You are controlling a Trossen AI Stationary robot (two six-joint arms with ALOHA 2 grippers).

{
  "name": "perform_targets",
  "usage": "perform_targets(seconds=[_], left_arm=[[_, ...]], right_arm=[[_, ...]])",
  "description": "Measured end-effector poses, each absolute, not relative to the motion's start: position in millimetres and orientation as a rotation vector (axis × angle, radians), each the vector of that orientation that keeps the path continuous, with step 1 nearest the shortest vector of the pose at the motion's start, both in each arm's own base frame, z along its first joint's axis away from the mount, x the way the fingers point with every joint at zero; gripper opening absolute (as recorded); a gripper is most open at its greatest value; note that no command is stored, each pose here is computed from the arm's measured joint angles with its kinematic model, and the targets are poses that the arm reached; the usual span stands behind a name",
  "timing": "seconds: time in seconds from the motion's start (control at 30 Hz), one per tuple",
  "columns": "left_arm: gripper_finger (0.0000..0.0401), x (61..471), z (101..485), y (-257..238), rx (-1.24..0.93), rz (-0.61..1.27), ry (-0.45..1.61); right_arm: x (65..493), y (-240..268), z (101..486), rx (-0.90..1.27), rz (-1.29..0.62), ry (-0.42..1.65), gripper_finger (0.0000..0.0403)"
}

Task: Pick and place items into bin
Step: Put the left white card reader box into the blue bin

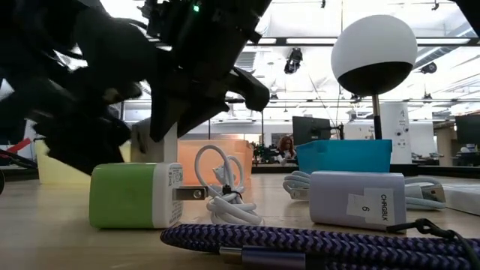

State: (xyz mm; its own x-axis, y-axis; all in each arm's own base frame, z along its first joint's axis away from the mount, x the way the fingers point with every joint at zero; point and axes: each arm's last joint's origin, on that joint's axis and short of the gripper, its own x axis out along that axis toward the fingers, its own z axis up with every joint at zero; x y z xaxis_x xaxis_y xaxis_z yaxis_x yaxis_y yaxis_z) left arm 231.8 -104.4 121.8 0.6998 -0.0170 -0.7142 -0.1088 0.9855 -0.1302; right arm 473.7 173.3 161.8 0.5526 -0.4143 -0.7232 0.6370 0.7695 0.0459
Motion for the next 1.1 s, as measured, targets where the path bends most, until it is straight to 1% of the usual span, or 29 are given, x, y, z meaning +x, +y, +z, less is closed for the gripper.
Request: perform_targets(seconds=[0.1,0.23,0.3,0.4,0.53,0.6,0.67,0.83,0.9,1.1], left_arm=[[0.0002,225.8,132.4,-111.3,-0.218,0.054,0.737],[0.0002,217.8,147.7,-122.5,-0.247,0.042,0.664],[0.0002,214.9,156.0,-128.6,-0.257,0.033,0.625],[0.0002,209.9,165.0,-133.8,-0.268,0.023,0.586],[0.0002,206.2,174.6,-137.0,-0.285,0.001,0.548],[0.0002,205.0,178.7,-136.7,-0.295,-0.004,0.532],[0.0002,203.7,184.3,-135.9,-0.309,-0.011,0.512],[0.0002,198.8,200.4,-132.4,-0.355,-0.032,0.452],[0.0002,196.5,206.9,-130.7,-0.373,-0.041,0.427],[0.0002,189.6,223.6,-125.6,-0.418,-0.064,0.363]], right_arm=[[469.6,178.8,172.9,0.348,-0.613,0.753,0.0048],[454.1,188.8,194.1,0.431,-0.655,0.731,0.0049],[441.2,194.3,202.8,0.484,-0.719,0.723,0.0048],[418.3,202.0,218.4,0.637,-0.856,0.665,0.0049],[385.4,215.6,237.7,0.848,-1.026,0.529,0.0049],[372.5,221.7,241.8,0.901,-1.079,0.477,0.0049],[360.7,226.6,245.8,0.918,-1.114,0.439,0.0051],[345.0,221.7,260.6,0.867,-1.154,0.440,0.0052],[339.9,211.0,269.1,0.825,-1.195,0.459,0.0052],[324.5,157.4,296.3,0.841,-1.256,0.438,0.0053]])
